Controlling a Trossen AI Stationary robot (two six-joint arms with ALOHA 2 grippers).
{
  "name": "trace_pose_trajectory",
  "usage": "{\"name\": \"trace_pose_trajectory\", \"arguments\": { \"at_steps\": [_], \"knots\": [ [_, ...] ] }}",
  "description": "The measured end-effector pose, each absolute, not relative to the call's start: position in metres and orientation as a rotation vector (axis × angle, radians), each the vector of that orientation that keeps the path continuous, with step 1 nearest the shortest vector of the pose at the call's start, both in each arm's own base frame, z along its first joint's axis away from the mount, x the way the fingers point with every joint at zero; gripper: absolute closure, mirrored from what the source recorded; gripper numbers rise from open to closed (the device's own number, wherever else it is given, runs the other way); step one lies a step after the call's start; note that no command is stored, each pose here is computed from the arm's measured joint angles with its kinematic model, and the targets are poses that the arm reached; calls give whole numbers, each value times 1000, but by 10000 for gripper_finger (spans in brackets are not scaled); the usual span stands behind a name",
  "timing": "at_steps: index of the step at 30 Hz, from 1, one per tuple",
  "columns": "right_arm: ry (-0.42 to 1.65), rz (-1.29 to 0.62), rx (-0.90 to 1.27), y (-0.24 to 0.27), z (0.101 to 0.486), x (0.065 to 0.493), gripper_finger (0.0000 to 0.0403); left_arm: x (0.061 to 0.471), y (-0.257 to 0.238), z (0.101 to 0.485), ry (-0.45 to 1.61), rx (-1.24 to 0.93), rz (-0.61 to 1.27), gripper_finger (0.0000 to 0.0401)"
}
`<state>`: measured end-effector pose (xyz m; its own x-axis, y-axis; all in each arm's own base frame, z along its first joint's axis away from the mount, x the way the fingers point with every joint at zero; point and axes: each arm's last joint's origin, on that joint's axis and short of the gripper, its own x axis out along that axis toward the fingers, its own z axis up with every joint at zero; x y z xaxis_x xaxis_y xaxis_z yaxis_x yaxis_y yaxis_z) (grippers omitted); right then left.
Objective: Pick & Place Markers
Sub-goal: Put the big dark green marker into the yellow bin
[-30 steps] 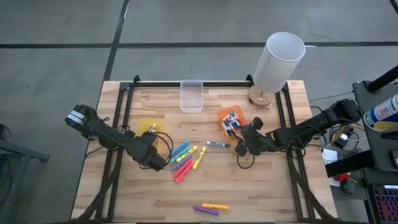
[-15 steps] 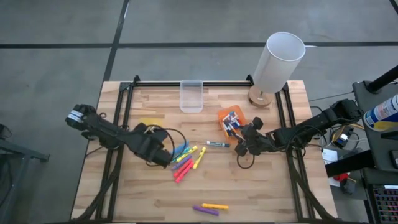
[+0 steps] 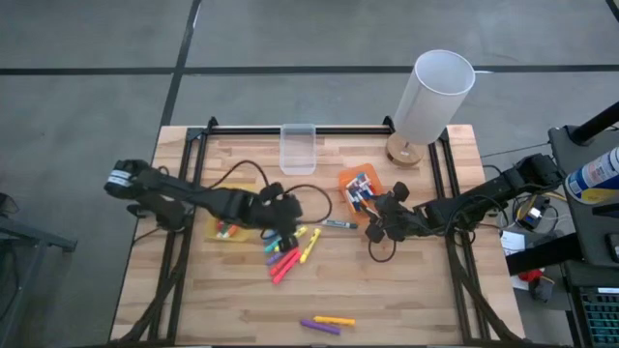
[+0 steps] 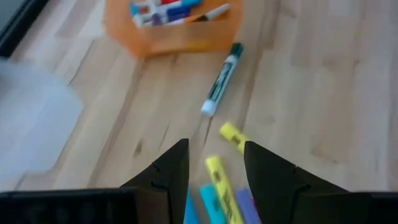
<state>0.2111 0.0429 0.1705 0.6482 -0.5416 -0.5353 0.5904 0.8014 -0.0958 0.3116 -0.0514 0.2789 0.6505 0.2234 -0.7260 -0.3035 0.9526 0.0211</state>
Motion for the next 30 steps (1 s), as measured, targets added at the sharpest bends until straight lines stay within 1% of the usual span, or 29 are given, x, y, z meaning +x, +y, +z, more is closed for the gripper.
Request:
{"name": "trace_pose_trajectory", "arguments": {
  "at_steps": [7,15,23,30],
  "knots": [
    [578,-645,87,43,171,211,193,336,-29,266,790,-26,206,254],
    [579,-648,85,42,170,211,193,372,-13,238,739,3,127,254],
    [581,-647,80,42,170,211,193,411,-13,193,838,62,104,254],
    [585,-647,77,42,169,210,193,429,-9,166,939,92,105,254]
  ]
}}
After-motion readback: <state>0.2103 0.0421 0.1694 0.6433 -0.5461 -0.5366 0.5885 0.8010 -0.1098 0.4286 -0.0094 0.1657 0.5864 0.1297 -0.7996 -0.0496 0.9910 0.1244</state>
